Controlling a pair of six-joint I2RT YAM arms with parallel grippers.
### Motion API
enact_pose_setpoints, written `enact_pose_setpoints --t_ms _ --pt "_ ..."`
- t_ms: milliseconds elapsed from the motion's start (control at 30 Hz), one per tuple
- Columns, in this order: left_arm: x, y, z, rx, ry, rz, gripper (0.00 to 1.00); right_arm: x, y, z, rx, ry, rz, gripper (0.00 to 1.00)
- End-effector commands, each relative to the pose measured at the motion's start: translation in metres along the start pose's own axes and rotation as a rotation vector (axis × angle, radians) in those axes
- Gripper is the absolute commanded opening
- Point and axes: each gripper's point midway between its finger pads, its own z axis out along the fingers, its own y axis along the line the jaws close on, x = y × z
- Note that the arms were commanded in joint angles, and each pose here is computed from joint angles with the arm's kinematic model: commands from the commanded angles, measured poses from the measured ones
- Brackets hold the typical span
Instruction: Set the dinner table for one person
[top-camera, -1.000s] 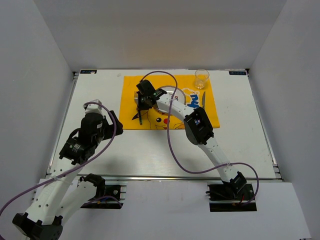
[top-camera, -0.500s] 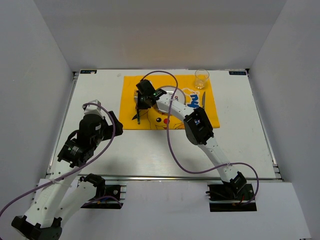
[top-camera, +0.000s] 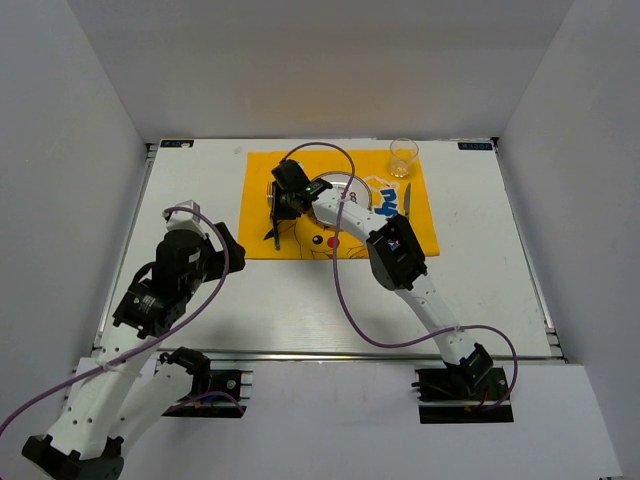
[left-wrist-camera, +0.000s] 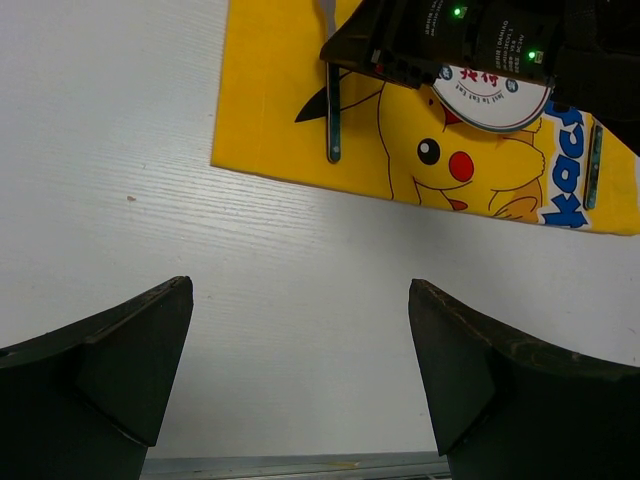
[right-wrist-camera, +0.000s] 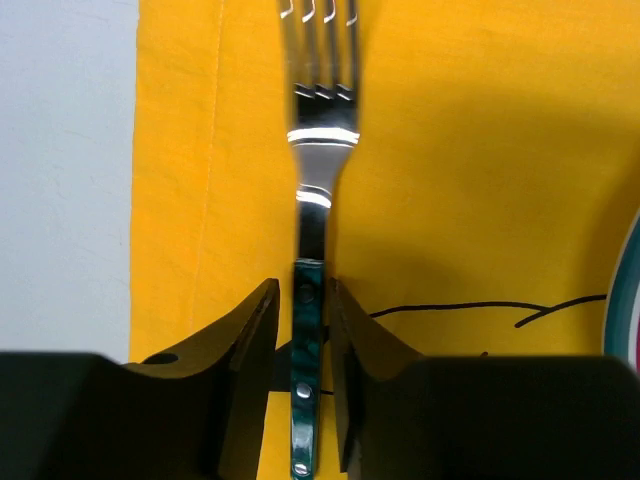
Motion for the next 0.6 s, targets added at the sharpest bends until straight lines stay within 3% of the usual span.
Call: enact_pose_setpoints --t_ms 0,33,67,133,167,333,433,567 --pt "0.001 -0.003 -0.001 0.026 -0.007 0.010 0.98 -0.016 0.015 -0.001 -0.040 -0.054 -0.010 0.34" --pt "0.000 -0.003 -0.001 0.027 -0.009 0.010 0.98 -0.017 0.016 -0.002 -0.041 -0.056 -0.015 0.39" --pt "0.001 -0.003 0.000 0.026 -0.006 0.009 0.98 -0.019 0.018 -0.004 -0.052 -0.060 -0.016 0.61" --pt "0.001 -0.003 0.000 0.025 -0.003 0.011 0.98 -0.020 0.020 -0.006 -0.058 -0.059 -0.019 0.72" --pt "0.001 -0.003 0.000 0.024 -0.004 0.011 0.98 -0.023 0.020 -0.008 -0.054 -0.070 -0.023 0.89" --pt "-0.001 -0.001 -0.002 0.015 -0.016 0.006 0.98 -0.039 0.036 -0.028 -0.093 -0.105 -0.034 0.89" --pt "-0.004 0.002 -0.004 0.003 -0.033 -0.001 0.98 -0.062 0.060 -0.064 -0.148 -0.162 -0.054 0.89" --pt "-0.005 0.009 -0.003 -0.043 -0.037 -0.006 0.98 -0.104 0.091 -0.157 -0.221 -0.278 -0.101 0.89"
